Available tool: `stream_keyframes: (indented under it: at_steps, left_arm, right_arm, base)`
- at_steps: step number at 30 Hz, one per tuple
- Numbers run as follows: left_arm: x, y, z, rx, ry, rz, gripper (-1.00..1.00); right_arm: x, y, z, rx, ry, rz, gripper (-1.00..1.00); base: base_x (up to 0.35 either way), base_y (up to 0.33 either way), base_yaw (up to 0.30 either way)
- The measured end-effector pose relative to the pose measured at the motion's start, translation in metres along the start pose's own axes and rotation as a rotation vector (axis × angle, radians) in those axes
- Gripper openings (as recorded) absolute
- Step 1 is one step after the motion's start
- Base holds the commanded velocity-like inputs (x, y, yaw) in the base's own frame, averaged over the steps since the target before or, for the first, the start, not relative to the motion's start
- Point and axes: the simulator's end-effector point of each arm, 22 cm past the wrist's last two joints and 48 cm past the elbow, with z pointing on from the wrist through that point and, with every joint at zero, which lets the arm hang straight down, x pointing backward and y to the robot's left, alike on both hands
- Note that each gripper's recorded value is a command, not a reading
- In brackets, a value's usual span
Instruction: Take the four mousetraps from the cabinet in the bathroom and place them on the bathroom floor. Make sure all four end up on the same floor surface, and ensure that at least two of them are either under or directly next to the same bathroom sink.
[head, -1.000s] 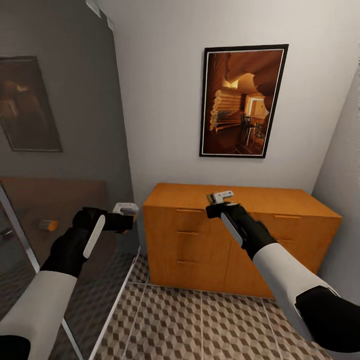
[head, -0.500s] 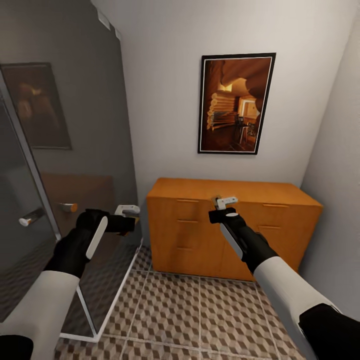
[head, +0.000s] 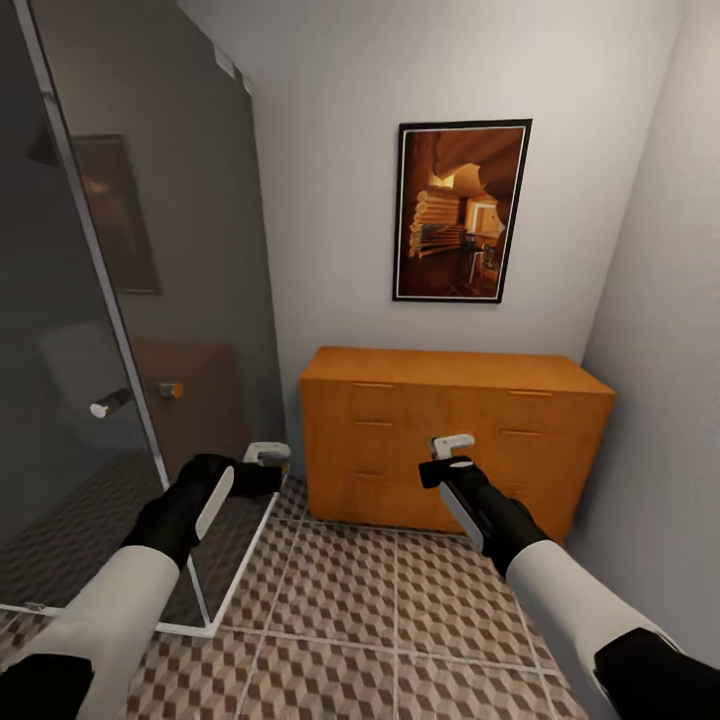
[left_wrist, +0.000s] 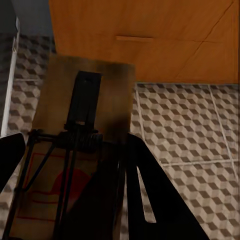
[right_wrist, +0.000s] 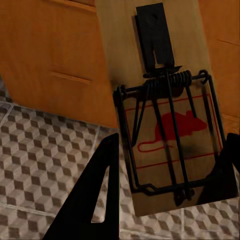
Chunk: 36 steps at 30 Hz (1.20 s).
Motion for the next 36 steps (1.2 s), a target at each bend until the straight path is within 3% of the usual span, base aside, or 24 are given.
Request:
stream_keyframes:
  at_steps: [8, 13, 19, 23, 27, 32, 33, 36]
  left_arm:
    - [0.059, -0.018, 0.048, 0.025, 0.014, -0.026, -1.00]
    - [0.076, -0.023, 0.058, 0.029, 0.016, -0.027, -1.00]
    - [0.077, -0.017, 0.061, 0.021, -0.024, -0.024, -1.00]
    - [0.099, -0.011, 0.067, 0.010, -0.007, -0.032, -1.00]
    - [0.132, -0.002, 0.074, -0.006, 0.010, -0.049, -1.00]
    - [0.166, 0.008, 0.078, -0.029, -0.009, -0.065, -1.00]
    - [0.176, 0.014, 0.078, -0.041, -0.017, -0.087, -1.00]
    - [0.178, 0.014, 0.078, -0.046, -0.021, -0.093, -1.00]
  right_arm:
    - [0.036, -0.004, 0.011, 0.011, 0.061, -0.002, -1.00]
    - [0.054, -0.005, 0.016, 0.013, 0.089, -0.002, -1.00]
    - [0.074, -0.006, 0.021, 0.004, 0.105, 0.003, -1.00]
    - [0.095, -0.009, 0.027, 0.013, 0.118, 0.008, -1.00]
    - [0.117, 0.006, 0.031, 0.008, 0.093, 0.026, -1.00]
    - [0.160, 0.052, 0.025, -0.024, 0.100, 0.029, -1.00]
    - [0.180, 0.060, 0.021, -0.024, 0.111, 0.027, -1.00]
    - [0.184, 0.059, 0.021, -0.021, 0.112, 0.022, -1.00]
  base:
    - [-0.284, 0.000, 0.000]
    - [-0.232, -0.004, 0.000]
    - [-0.115, -0.013, 0.000]
    - [-0.020, -0.002, 0.000]
    - [-0.005, -0.001, 0.000]
    - [-0.001, 0.000, 0.000]
    - [0.000, 0.000, 0.000]
    - [0.000, 0.000, 0.000]
